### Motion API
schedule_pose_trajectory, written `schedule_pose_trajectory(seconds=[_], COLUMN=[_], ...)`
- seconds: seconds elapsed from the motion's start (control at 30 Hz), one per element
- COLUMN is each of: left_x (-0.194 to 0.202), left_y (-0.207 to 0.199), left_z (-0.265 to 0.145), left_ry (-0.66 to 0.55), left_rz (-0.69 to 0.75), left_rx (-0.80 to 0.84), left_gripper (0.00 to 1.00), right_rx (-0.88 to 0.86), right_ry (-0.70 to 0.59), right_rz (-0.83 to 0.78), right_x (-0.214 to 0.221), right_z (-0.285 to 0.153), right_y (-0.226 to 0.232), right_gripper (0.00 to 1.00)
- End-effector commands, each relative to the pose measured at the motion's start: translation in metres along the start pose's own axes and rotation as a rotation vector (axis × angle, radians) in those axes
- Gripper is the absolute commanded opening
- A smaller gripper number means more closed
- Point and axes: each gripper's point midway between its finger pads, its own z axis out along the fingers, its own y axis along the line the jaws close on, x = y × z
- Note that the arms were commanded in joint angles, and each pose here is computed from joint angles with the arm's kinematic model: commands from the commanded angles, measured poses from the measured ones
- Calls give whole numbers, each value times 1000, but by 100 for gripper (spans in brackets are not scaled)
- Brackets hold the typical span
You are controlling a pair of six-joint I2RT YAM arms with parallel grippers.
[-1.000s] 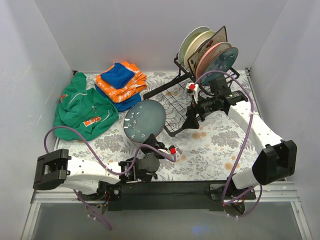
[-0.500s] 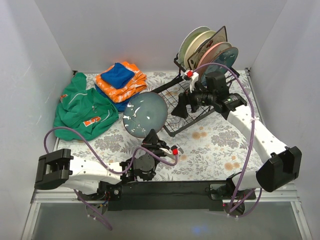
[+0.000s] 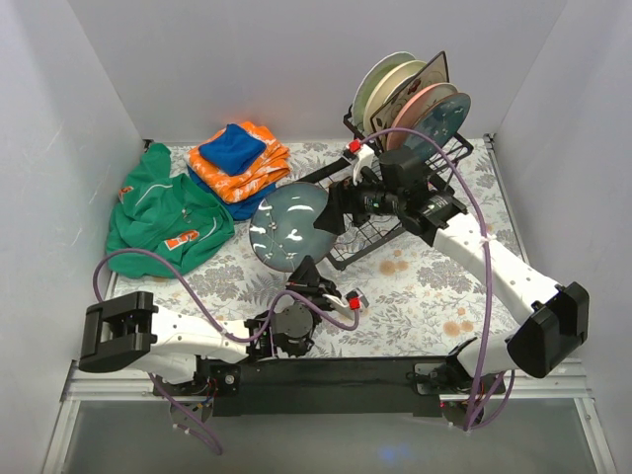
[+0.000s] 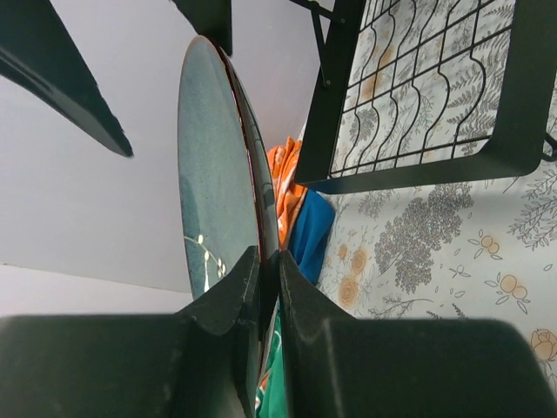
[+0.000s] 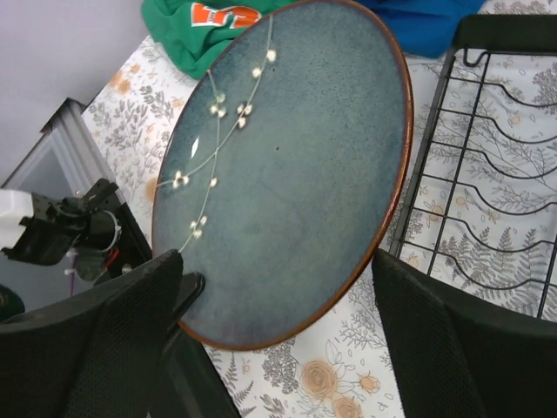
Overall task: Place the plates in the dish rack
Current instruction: Pass the plate from the left arm to the right
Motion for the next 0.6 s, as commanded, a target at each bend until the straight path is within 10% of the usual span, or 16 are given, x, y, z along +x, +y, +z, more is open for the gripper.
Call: schedule_pose_trajectory(seconds=[0.0, 0.27, 0.57], left_x=[-29, -33, -35], left_y=[41, 40, 44], left_z=[5, 8, 11], left_ry=[-56, -74, -88], left_rz=[-96, -96, -68], left_rx=[-90, -95, -119], left_gripper=[0, 0, 0], right_rx=[123, 19, -41], right_ry=[-101, -29, 18], right_rz=[71, 185, 217], right_x=[-23, -6, 7], right_z=[8, 24, 26], right_y=[-15, -3, 6], right_gripper=[89, 49, 28])
